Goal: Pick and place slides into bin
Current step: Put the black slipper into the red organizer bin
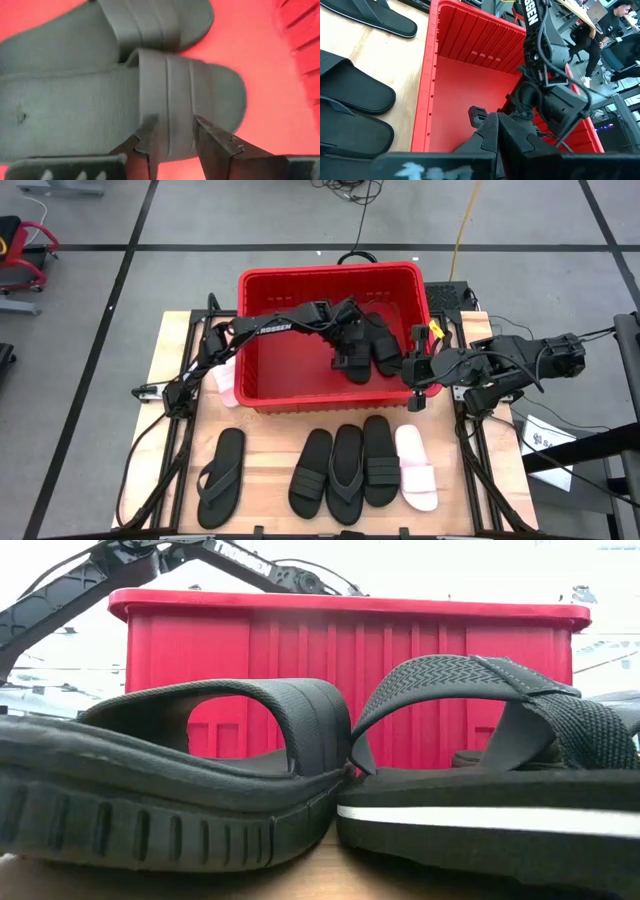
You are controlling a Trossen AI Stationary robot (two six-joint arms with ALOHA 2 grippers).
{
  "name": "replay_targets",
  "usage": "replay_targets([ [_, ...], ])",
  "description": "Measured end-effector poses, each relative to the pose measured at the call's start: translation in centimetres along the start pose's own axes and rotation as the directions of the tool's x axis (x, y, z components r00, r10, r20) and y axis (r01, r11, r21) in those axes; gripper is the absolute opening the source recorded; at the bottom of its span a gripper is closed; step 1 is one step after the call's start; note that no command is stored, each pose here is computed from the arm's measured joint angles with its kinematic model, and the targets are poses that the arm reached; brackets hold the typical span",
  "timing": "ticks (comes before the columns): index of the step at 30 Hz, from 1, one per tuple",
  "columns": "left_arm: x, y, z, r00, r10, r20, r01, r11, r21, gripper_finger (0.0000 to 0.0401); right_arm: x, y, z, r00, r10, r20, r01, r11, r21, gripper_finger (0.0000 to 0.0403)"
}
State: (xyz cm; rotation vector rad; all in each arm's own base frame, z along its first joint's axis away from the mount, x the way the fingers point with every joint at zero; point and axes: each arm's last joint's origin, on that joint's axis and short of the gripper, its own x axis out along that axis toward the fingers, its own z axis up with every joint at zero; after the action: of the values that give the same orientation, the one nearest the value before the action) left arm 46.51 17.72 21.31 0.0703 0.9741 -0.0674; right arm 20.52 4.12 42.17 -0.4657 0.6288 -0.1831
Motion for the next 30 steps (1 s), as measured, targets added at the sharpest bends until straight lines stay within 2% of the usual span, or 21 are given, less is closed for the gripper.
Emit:
replay_targets([
  [10,-0.3,0.6,-0.3,1.000,0.017,-0.025,-0.018,0.999,-0.040,0.0113,0.0,0.0,0.0,1.000,0.000,0.000,0.000,1.000,0.000,0.0000],
  [15,-1.8,1.4,0.9,0.998,0.054,0.031,-0.053,0.998,-0.038,0.0113,0.0,0.0,0.0,1.000,0.000,0.000,0.000,1.000,0.000,0.0000],
  [20,-2.6,2.0,2.3,0.985,0.102,0.138,-0.100,0.995,-0.025,0.0113,0.0,0.0,0.0,1.000,0.000,0.000,0.000,1.000,0.000,0.0000],
  [24,-1.7,2.1,2.6,0.977,0.110,0.181,-0.100,0.993,-0.062,0.0113,0.0,0.0,0.0,1.000,0.000,0.000,0.000,1.000,0.000,0.0000],
  [30,0.2,2.3,1.4,0.988,0.122,0.092,-0.115,0.990,-0.079,0.0113,0.0,0.0,0.0,1.000,-0.001,-0.001,0.001,1.000,0.000,0.0000],
])
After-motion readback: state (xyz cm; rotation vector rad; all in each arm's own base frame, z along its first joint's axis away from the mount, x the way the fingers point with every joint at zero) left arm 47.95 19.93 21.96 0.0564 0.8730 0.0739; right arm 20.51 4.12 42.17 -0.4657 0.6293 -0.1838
